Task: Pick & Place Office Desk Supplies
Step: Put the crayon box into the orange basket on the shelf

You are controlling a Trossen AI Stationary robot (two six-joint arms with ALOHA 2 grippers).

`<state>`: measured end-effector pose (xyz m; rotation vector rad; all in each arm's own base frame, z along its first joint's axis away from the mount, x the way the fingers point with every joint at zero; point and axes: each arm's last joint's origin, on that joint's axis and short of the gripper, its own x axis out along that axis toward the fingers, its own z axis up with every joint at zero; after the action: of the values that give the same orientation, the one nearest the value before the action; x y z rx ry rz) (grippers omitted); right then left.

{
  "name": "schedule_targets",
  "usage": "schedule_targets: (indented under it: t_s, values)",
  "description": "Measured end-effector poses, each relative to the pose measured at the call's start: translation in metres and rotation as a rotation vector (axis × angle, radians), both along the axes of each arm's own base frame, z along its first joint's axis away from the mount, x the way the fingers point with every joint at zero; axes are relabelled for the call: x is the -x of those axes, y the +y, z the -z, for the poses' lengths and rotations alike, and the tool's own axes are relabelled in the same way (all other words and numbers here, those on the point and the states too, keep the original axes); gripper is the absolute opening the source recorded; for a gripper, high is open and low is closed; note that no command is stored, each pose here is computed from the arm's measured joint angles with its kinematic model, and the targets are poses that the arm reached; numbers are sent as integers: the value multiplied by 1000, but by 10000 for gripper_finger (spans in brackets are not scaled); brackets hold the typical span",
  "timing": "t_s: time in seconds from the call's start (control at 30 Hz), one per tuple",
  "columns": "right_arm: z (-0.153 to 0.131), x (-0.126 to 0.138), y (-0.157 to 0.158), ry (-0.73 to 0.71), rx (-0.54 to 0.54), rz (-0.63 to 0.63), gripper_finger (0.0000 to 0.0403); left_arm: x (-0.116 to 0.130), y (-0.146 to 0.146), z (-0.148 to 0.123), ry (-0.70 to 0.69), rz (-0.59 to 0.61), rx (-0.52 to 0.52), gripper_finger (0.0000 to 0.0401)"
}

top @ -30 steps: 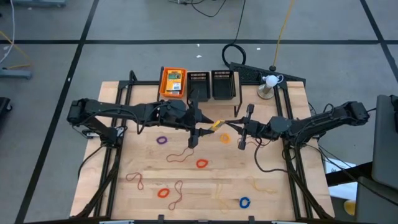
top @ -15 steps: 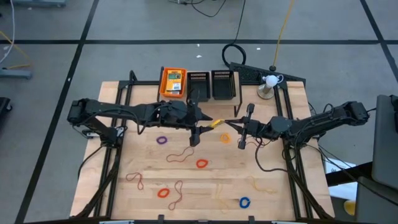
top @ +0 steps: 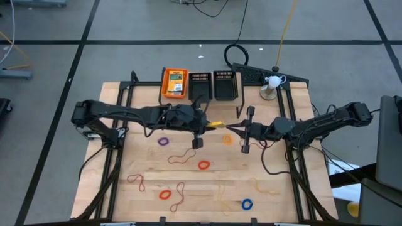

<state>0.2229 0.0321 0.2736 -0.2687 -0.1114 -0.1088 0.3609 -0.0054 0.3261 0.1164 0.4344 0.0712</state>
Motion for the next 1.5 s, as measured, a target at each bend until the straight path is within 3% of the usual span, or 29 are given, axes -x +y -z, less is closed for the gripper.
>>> schedule_targets:
  t_s: [0.17, 0.37, 0.6, 0.77, 1.03, 1.23, 1.5]
  values:
    - [1, 0, 1, 16, 20, -10, 50, 13, -1, -18, -38, -51, -93, 5]
    - [3, 0, 1, 30, 42, -8, 126, 38, -4, -40, -53, -150, -195, 3]
    - [0, 0, 1, -1, 12, -7, 198, 74, 3, -63, -64, -349, -221, 1]
    - [-1, 0, 0, -11, -2, -8, 214, 95, 18, -68, -29, -534, -218, 1]
    - [-2, 0, 0, -17, -4, -7, 204, 110, 55, -64, 66, -766, -271, 1]
    - [-2, 0, 0, -18, -4, -6, 197, 108, 81, -52, 103, -888, -200, 0]
    - [-2, 0, 0, -18, -4, -8, 193, 112, 110, -46, 41, -881, 114, 0]
